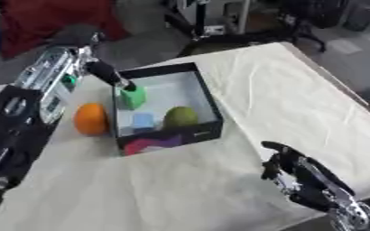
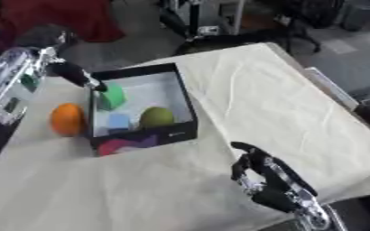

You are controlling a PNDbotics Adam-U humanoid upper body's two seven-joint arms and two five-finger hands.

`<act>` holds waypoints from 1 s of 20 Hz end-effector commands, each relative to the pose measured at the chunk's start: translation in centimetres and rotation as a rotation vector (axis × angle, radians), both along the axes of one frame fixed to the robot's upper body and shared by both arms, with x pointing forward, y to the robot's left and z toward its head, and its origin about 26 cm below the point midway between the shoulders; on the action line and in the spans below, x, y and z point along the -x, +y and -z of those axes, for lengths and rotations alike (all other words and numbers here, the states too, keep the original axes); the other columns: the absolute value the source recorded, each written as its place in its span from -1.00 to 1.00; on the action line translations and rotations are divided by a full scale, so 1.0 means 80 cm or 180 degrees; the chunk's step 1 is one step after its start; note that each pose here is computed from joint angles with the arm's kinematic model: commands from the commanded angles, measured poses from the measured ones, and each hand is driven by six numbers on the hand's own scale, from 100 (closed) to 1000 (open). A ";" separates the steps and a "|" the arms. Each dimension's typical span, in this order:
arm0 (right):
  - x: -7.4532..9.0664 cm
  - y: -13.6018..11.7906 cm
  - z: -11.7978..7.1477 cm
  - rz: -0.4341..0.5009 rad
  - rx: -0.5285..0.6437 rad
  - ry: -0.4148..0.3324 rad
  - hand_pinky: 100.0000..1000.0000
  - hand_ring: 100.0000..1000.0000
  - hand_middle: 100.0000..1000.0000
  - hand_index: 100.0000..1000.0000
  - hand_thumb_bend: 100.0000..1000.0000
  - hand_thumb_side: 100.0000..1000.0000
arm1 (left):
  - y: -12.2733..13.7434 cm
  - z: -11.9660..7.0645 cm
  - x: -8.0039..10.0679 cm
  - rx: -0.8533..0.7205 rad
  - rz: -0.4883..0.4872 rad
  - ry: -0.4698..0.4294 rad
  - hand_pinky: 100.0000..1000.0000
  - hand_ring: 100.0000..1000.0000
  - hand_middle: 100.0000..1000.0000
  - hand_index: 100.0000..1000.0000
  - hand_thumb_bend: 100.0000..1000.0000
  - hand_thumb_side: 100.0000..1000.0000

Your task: Pick up objects on the table and place them in the box.

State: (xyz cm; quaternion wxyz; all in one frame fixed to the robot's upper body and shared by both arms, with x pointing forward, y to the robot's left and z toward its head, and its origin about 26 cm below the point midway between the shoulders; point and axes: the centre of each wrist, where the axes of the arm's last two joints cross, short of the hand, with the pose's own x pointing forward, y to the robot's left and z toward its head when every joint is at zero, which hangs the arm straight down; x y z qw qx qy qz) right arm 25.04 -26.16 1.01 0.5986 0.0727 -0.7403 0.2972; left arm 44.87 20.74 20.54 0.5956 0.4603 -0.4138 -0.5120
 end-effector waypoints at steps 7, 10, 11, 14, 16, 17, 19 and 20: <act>-0.001 -0.003 -0.005 0.0006 0.0017 -0.0045 0.64 0.01 -0.15 0.83 -1.00 -0.18 | 0.049 0.078 -0.032 0.0177 -0.0526 0.0945 0.36 0.24 0.36 0.60 0.70 -0.52; -0.001 -0.002 -0.006 -0.0001 0.0013 -0.0048 0.64 0.01 -0.15 0.83 -1.00 -0.18 | 0.040 0.102 -0.033 0.0247 -0.0473 0.0985 0.34 0.21 0.34 0.58 0.65 -0.55; -0.002 -0.002 -0.006 -0.0001 0.0011 -0.0050 0.64 0.01 -0.15 0.83 -1.00 -0.18 | 0.036 0.109 -0.032 0.0261 -0.0457 0.0976 0.32 0.19 0.33 0.56 0.61 -0.56; -0.002 -0.001 -0.006 -0.0003 0.0006 -0.0054 0.64 0.01 -0.15 0.83 -1.00 -0.18 | 0.028 0.128 -0.030 0.0260 -0.0452 0.0903 0.26 0.09 0.19 0.46 0.29 -0.63; -0.003 -0.001 -0.007 -0.0010 0.0005 -0.0058 0.64 0.01 -0.15 0.83 -1.00 -0.17 | 0.025 0.137 -0.029 0.0213 -0.0459 0.0796 0.14 -0.05 0.03 0.32 -0.01 -0.66; -0.003 -0.001 -0.007 -0.0008 0.0005 -0.0061 0.64 0.01 -0.15 0.83 -1.00 -0.18 | 0.025 0.136 -0.029 0.0185 -0.0465 0.0691 0.05 -0.15 -0.08 0.21 -0.10 -0.68; -0.003 -0.002 -0.007 0.0003 0.0007 -0.0062 0.64 0.01 -0.15 0.83 -1.00 -0.18 | 0.027 0.122 -0.030 0.0136 -0.0486 0.0409 -0.05 -0.25 -0.19 0.08 -0.14 -0.66; -0.003 -0.002 -0.007 0.0007 0.0009 -0.0061 0.64 0.01 -0.15 0.83 -1.00 -0.18 | 0.029 0.111 -0.031 0.0104 -0.0493 0.0263 -0.08 -0.29 -0.25 0.00 -0.18 -0.64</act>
